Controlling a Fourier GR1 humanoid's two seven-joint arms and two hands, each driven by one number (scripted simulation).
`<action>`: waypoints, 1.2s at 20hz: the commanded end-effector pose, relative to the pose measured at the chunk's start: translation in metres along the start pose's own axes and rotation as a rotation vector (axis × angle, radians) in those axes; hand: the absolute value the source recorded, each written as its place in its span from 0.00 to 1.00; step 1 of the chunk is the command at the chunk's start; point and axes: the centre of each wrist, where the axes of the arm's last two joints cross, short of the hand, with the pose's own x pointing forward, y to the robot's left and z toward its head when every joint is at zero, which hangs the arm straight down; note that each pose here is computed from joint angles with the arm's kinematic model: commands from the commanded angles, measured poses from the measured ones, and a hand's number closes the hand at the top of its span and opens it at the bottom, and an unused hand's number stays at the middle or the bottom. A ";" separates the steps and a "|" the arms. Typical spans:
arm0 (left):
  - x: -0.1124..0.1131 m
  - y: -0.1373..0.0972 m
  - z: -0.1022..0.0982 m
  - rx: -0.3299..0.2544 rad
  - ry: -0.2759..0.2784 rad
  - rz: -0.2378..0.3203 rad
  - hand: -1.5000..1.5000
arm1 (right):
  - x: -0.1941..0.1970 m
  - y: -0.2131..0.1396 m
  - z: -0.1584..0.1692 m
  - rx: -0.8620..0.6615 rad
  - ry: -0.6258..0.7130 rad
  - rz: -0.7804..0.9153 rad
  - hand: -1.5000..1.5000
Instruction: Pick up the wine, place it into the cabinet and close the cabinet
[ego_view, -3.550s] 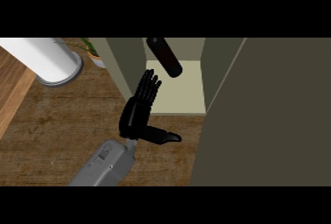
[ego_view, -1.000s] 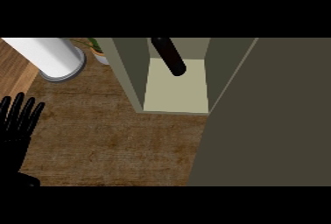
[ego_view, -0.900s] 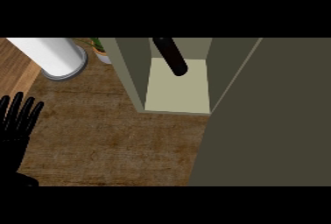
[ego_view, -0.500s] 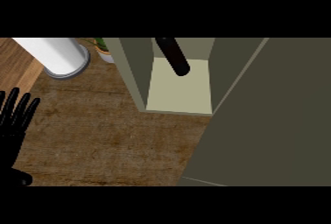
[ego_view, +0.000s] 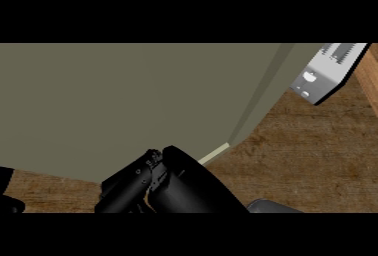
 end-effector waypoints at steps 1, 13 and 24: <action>0.006 0.003 0.006 0.003 0.010 -0.006 0.00 | 0.004 -0.006 -0.054 -0.027 0.023 -0.022 1.00; 0.004 0.001 0.007 0.033 -0.025 -0.021 0.00 | -0.029 -0.050 -0.092 -0.119 0.083 -0.158 1.00; 0.003 0.011 0.011 0.021 -0.014 -0.021 0.00 | -0.079 -0.116 -0.099 -0.196 0.130 -0.095 1.00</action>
